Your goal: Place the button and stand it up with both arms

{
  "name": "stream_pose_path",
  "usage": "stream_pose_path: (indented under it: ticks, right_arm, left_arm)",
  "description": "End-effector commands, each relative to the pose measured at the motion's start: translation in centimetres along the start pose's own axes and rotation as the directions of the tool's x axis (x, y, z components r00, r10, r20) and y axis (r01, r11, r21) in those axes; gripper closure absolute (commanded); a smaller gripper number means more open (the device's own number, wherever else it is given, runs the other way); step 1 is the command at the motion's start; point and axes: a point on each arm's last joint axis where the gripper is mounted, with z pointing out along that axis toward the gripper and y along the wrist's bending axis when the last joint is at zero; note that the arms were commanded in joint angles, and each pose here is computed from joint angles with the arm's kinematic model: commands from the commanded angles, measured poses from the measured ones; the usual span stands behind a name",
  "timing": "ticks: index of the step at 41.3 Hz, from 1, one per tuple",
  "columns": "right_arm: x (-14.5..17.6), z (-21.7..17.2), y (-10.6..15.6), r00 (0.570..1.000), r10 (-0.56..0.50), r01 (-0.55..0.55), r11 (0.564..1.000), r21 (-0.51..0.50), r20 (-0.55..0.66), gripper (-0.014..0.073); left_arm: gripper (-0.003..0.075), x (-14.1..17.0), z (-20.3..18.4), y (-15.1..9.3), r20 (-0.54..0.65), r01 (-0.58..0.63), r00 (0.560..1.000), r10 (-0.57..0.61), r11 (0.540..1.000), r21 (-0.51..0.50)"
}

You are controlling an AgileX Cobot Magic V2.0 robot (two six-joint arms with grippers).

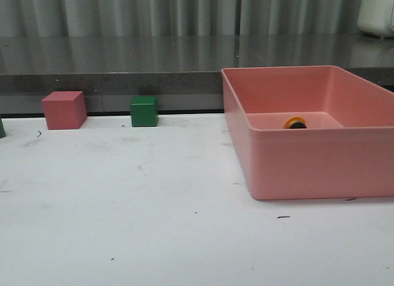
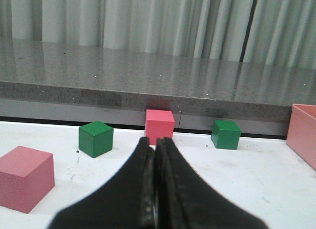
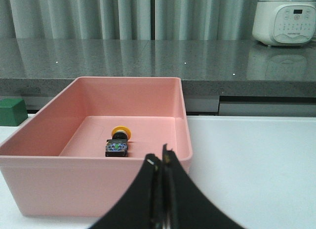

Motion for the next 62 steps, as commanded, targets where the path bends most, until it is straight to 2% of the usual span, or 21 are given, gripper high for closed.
stream_pose_path:
  ticks: [1, 28, 35, 41, 46, 57, 62]
  right_arm:
    - [-1.0, -0.2, 0.0, 0.994, -0.002, 0.002, 1.0, 0.001, 0.107, 0.0663]
    - [-1.1, -0.2, 0.0, 0.993, -0.002, 0.002, 1.0, 0.002, 0.116, 0.0663]
    - [-1.4, -0.2, 0.0, 0.992, -0.003, 0.003, 1.0, 0.002, 0.13, 0.0663]
    - [-3.4, -0.6, 0.2, 0.992, -0.004, 0.004, 1.0, -0.004, 0.124, 0.0663]
    - [-6.6, -1.4, 0.4, 0.99, -0.03, 0.031, 1.0, -0.004, 0.135, 0.0663]
    - [-14.4, -1.8, 0.8, 0.996, -0.05, 0.051, 0.999, -0.003, 0.079, 0.0663]
    - [-16.2, -0.8, 0.9, 0.999, -0.049, 0.049, 0.999, -0.005, -0.005, 0.0663]
  left_arm:
    - [0.074, -0.4, -0.2, 0.0, 0.095, 0.007, 0.995, -0.007, 1.0, 0.003]
    - [0.074, -0.4, -0.2, 0.0, 0.095, 0.007, 0.995, -0.007, 1.0, 0.003]
    - [0.074, -1.1, -0.3, -0.1, 0.129, 0.007, 0.992, -0.007, 1.0, 0.006]
    - [0.074, -4.6, -0.9, -0.4, 0.174, 0.008, 0.985, -0.01, 1.0, 0.014]
    - [0.074, -8.4, -1.7, -0.8, 0.194, 0.001, 0.981, -0.005, 1.0, 0.018]
    - [0.074, -15.2, -0.7, -1.6, 0.001, -0.003, 1.0, 0.003, 1.0, 0.007]
    - [0.074, -17.2, 0.5, -1.8, -0.074, -0.003, 0.997, 0.003, 1.0, 0.002]
